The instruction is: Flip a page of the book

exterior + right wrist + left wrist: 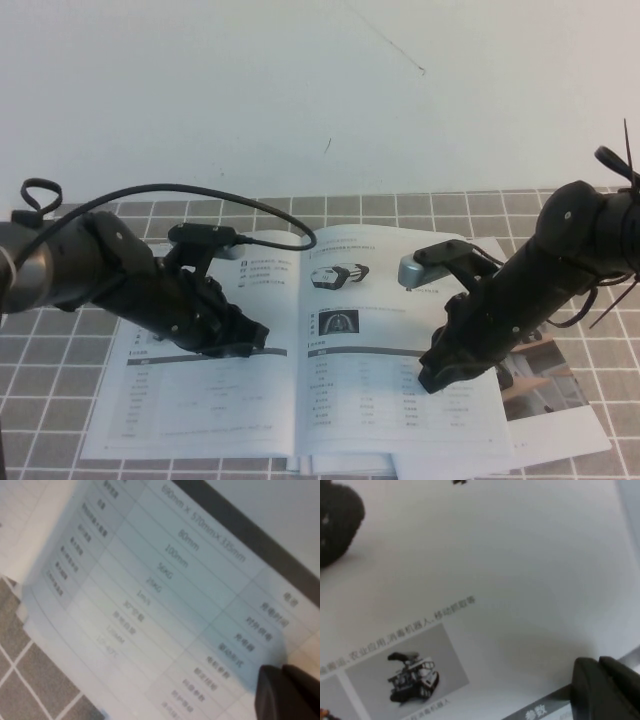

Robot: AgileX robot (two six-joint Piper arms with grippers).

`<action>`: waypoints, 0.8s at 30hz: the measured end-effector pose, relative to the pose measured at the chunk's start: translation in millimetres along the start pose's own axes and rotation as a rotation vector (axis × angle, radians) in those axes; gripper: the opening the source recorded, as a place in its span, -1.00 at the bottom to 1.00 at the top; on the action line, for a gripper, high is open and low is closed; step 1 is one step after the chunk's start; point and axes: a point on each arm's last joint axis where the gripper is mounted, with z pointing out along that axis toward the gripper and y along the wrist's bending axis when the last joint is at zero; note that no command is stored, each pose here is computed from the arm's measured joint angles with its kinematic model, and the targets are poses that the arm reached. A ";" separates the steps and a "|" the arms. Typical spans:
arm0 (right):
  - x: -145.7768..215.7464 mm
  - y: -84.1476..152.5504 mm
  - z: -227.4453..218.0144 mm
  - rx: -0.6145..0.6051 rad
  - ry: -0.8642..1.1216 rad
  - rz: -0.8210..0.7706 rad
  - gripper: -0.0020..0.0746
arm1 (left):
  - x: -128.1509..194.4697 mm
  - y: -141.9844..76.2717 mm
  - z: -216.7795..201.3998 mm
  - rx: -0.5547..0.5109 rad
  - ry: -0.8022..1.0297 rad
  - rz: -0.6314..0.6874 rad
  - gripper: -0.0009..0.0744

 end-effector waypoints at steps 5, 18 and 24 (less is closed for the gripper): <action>-7.8 8.2 -25.6 0.056 -0.067 -0.060 -0.95 | -11.6 -16.4 -44.6 -0.008 -0.104 0.070 -0.99; 22.8 50.1 -182.3 0.588 -0.106 -0.191 -0.95 | 5.1 -69.3 -201.4 -0.124 -0.397 0.242 -0.99; 75.4 65.7 -231.9 0.840 -0.165 -0.077 -0.95 | 29.8 -65.0 -239.5 -0.337 -0.539 0.226 -0.99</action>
